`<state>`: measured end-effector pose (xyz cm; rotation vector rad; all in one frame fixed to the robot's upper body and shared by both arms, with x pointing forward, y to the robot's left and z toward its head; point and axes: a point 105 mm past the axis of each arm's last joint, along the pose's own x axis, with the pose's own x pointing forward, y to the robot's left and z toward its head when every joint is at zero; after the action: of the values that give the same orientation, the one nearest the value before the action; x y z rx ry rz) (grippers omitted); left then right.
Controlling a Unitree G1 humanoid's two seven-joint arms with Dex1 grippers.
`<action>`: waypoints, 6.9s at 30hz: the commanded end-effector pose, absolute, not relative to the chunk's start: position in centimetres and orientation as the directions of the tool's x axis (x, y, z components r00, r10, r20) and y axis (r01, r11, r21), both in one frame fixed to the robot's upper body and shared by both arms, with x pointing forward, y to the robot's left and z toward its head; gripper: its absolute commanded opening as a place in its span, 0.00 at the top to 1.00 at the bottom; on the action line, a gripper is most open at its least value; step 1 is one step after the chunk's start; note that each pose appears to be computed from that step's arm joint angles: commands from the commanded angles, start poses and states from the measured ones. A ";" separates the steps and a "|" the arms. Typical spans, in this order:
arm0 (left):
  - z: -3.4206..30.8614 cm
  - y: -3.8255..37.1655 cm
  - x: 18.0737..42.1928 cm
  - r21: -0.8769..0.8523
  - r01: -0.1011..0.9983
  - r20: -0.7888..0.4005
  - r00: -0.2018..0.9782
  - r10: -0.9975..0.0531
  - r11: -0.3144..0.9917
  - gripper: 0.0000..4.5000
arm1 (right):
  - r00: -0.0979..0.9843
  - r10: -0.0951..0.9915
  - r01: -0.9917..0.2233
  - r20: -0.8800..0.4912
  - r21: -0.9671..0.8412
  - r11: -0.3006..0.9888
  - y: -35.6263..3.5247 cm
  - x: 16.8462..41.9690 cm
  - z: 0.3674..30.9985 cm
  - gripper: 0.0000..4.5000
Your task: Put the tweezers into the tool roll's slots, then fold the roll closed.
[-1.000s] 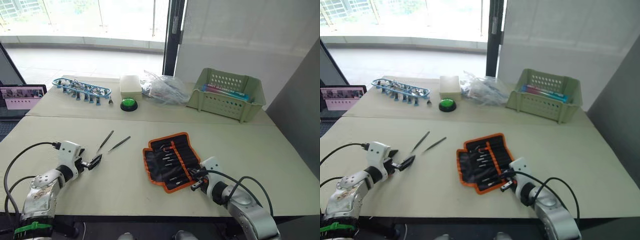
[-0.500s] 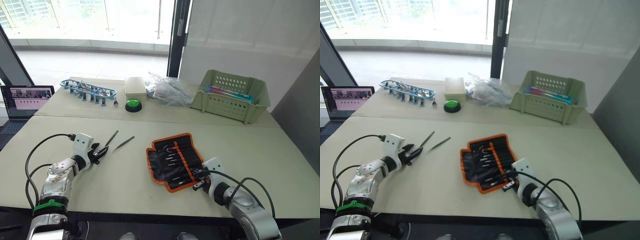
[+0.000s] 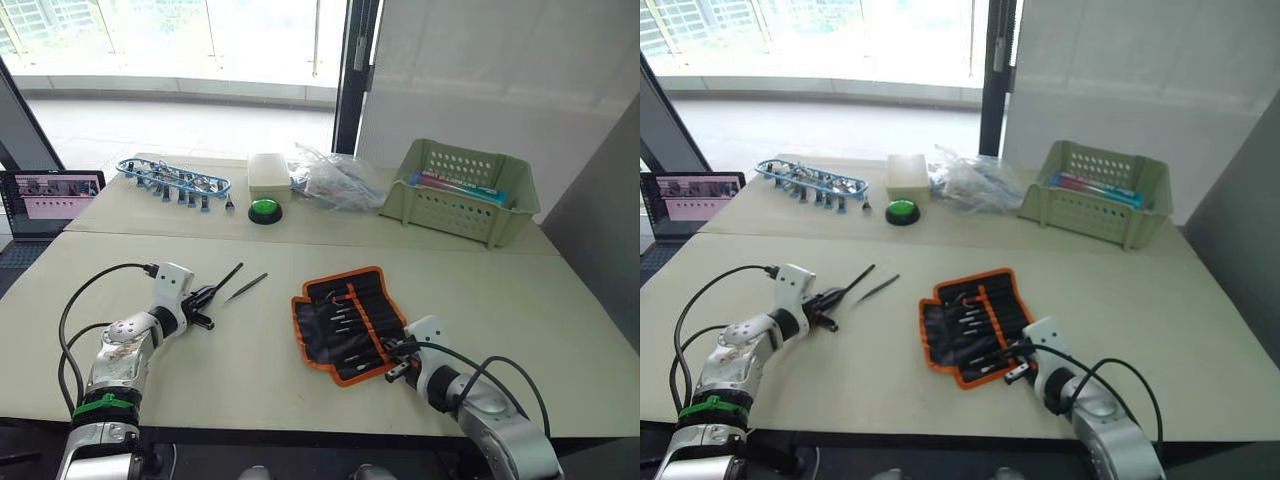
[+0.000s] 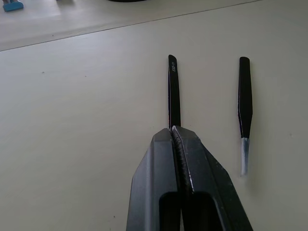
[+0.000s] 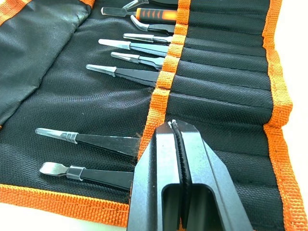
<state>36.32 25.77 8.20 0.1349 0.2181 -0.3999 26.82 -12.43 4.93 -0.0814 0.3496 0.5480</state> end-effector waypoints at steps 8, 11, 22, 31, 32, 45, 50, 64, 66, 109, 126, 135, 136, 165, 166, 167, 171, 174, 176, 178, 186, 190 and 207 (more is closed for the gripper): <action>20.0 20.3 34.4 0.175 0.634 0.015 0.763 -0.646 0.753 1.00 | 0.720 0.483 -0.518 -0.497 0.078 0.852 -12.6 25.1 1.1 1.00; 20.0 16.9 32.7 0.137 0.764 -0.035 0.640 -0.768 0.630 1.00 | 0.718 0.485 -0.520 -0.499 0.078 0.851 -12.5 25.1 1.0 1.00; 13.1 11.1 29.2 0.146 0.927 -0.486 0.371 -0.791 0.346 1.00 | 0.719 0.485 -0.520 -0.497 0.078 0.851 -12.3 25.1 1.0 1.00; 13.2 9.6 29.2 0.176 0.944 -0.526 0.329 -0.785 0.278 1.00 | 0.724 0.476 -0.506 -0.500 0.083 0.858 -12.3 24.7 0.8 1.00; 13.2 9.4 29.1 0.176 0.947 -0.532 0.322 -0.783 0.270 1.00 | 0.724 0.474 -0.505 -0.500 0.084 0.859 -12.3 24.6 0.8 1.00; 11.8 7.1 29.7 0.217 0.953 -0.580 0.301 -0.757 0.213 1.00 | 0.729 0.455 -0.482 -0.512 0.089 0.872 -12.5 23.5 0.8 1.00; 11.5 6.0 30.1 0.231 0.952 -0.587 0.301 -0.752 0.201 1.00 | 0.731 0.450 -0.475 -0.513 0.090 0.875 -12.5 23.2 0.8 1.00; 11.1 3.4 29.8 0.223 0.964 -0.580 0.249 -0.776 0.143 1.00 | 0.739 0.436 -0.457 -0.513 0.092 0.885 -12.7 23.1 0.9 1.00; 11.0 3.2 29.8 0.224 0.965 -0.582 0.244 -0.776 0.135 1.00 | 0.740 0.434 -0.456 -0.513 0.092 0.885 -12.7 23.1 0.9 1.00; 11.2 8.6 31.4 0.190 0.973 -0.535 0.218 -0.817 0.135 0.16 | 0.744 0.435 -0.445 -0.507 0.111 0.889 -11.8 22.8 0.5 1.00; 7.5 9.0 31.0 0.224 0.963 -0.584 0.258 -0.770 0.152 0.35 | 0.749 0.431 -0.440 -0.503 0.109 0.891 -11.9 23.0 0.6 1.00; 8.3 9.4 31.8 0.232 0.953 -0.568 0.296 -0.768 0.196 1.00 | 0.749 0.433 -0.443 -0.501 0.107 0.890 -11.9 23.1 0.6 1.00; 8.5 9.4 31.9 0.236 0.951 -0.565 0.300 -0.769 0.198 1.00 | 0.750 0.433 -0.443 -0.500 0.107 0.890 -11.9 23.1 0.6 1.00; 11.6 20.8 28.1 0.216 0.861 -0.545 0.498 -0.674 0.461 1.00 | 0.742 0.441 -0.460 -0.506 0.095 0.883 -12.2 23.3 0.6 1.00; 11.5 21.3 27.8 0.216 0.853 -0.546 0.509 -0.666 0.475 1.00 | 0.741 0.442 -0.461 -0.506 0.094 0.882 -12.2 23.3 0.6 1.00; 11.3 21.9 27.3 0.217 0.845 -0.553 0.519 -0.652 0.489 1.00 | 0.740 0.443 -0.463 -0.506 0.094 0.882 -12.2 23.3 0.6 1.00; 10.0 23.8 26.3 0.248 0.819 -0.583 0.553 -0.595 0.518 1.00 | 0.735 0.452 -0.473 -0.506 0.094 0.876 -12.1 23.5 0.7 1.00; 9.1 24.1 26.1 0.261 0.809 -0.586 0.567 -0.580 0.527 0.93 | 0.728 0.464 -0.487 -0.505 0.096 0.868 -11.8 23.6 0.8 1.00; 9.0 24.1 26.1 0.255 0.804 -0.578 0.573 -0.582 0.538 0.77 | 0.723 0.471 -0.495 -0.505 0.096 0.864 -11.7 23.6 0.7 1.00; 9.1 24.1 26.2 0.255 0.798 -0.563 0.582 -0.587 0.546 0.63 | 0.722 0.472 -0.497 -0.506 0.096 0.863 -11.7 23.6 0.7 1.00; 8.6 25.1 25.6 0.205 0.803 -0.570 0.563 -0.599 0.560 0.41 | 0.718 0.481 -0.504 -0.503 0.100 0.858 -11.4 23.8 0.6 1.00; 8.0 24.4 25.7 0.194 0.814 -0.571 0.547 -0.612 0.547 0.47 | 0.719 0.481 -0.503 -0.501 0.101 0.858 -11.4 23.9 0.6 1.00; 12.6 23.8 26.6 0.213 0.825 -0.501 0.552 -0.666 0.523 0.99 | 0.724 0.472 -0.494 -0.503 0.099 0.864 -11.6 23.8 0.5 1.00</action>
<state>25.96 24.01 9.45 0.4207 0.4664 -0.9159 25.65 -11.26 5.05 -0.0633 0.3375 0.5320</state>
